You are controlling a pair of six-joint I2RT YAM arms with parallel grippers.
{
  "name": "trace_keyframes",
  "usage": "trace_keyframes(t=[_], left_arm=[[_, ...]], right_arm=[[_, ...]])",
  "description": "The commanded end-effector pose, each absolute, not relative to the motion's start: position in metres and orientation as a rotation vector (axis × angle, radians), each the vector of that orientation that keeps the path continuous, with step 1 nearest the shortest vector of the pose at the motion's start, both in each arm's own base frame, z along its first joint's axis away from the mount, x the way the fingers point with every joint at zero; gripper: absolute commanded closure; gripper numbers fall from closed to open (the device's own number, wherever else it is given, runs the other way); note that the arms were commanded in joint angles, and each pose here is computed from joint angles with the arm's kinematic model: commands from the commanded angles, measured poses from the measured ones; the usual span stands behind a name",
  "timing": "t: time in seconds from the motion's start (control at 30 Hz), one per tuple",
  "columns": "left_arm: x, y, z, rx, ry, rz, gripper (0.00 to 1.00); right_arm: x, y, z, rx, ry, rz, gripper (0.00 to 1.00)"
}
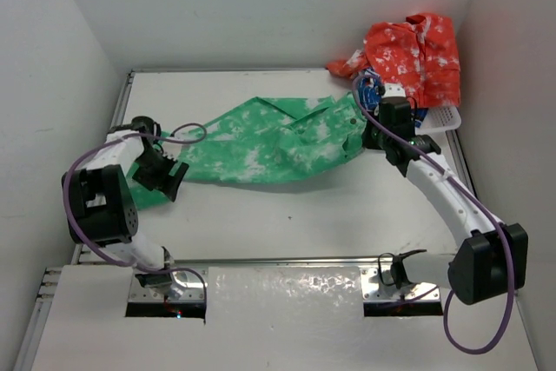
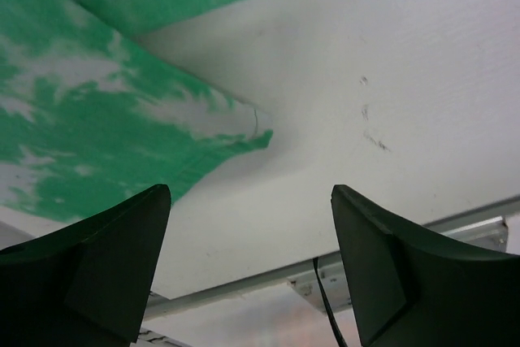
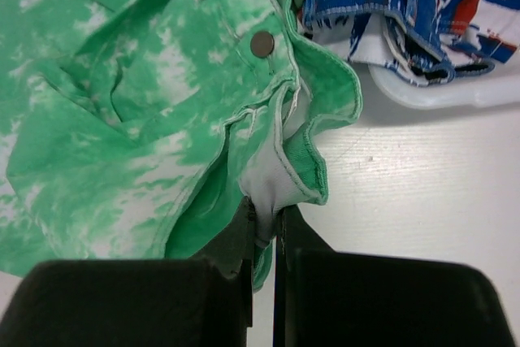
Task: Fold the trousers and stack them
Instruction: Flatten the trousers out
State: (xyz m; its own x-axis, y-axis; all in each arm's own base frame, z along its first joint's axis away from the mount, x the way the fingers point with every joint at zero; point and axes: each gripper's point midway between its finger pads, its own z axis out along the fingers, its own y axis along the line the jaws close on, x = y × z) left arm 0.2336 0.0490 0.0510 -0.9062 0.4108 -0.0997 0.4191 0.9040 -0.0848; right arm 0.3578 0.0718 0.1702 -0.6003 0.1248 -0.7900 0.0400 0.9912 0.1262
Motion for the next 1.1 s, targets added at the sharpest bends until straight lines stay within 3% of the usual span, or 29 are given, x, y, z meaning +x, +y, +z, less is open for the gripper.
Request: trace_keyframes(t=[0.0, 0.17, 0.27, 0.3, 0.33, 0.43, 0.67, 0.77, 1.07], left_arm=[[0.247, 0.056, 0.034, 0.582, 2.980, -0.050, 0.21], [0.263, 0.077, 0.002, 0.487, 2.974, 0.141, 0.28], [0.265, 0.077, -0.005, 0.471, 2.974, 0.135, 0.58], [0.265, 0.076, -0.004, 0.470, 2.970, 0.134, 0.88], [0.262, 0.076, -0.001, 0.474, 2.978, 0.128, 1.00], [0.269, 0.084, 0.033, 0.493, 2.909, 0.155, 1.00], [0.331, 0.153, 0.219, 0.300, 2.505, 0.230, 1.00], [0.324, 0.173, 0.249, 0.233, 2.461, 0.202, 1.00], [0.298, 0.221, 0.265, 0.131, 2.503, 0.276, 1.00]], right_arm=[[0.362, 0.072, 0.181, 0.158, 2.131, 0.157, 1.00], [0.355, 0.069, 0.166, 0.159, 2.158, 0.136, 1.00], [0.351, 0.067, 0.162, 0.157, 2.176, 0.121, 1.00], [0.350, 0.065, 0.160, 0.162, 2.183, 0.114, 1.00], [0.349, 0.063, 0.160, 0.166, 2.180, 0.104, 1.00], [0.347, 0.058, 0.161, 0.176, 2.176, 0.075, 1.00], [0.338, 0.031, 0.188, 0.207, 2.147, -0.065, 1.00], [0.326, 0.014, 0.205, 0.231, 2.113, -0.135, 1.00], [0.297, -0.002, 0.225, 0.261, 2.052, -0.172, 1.00]])
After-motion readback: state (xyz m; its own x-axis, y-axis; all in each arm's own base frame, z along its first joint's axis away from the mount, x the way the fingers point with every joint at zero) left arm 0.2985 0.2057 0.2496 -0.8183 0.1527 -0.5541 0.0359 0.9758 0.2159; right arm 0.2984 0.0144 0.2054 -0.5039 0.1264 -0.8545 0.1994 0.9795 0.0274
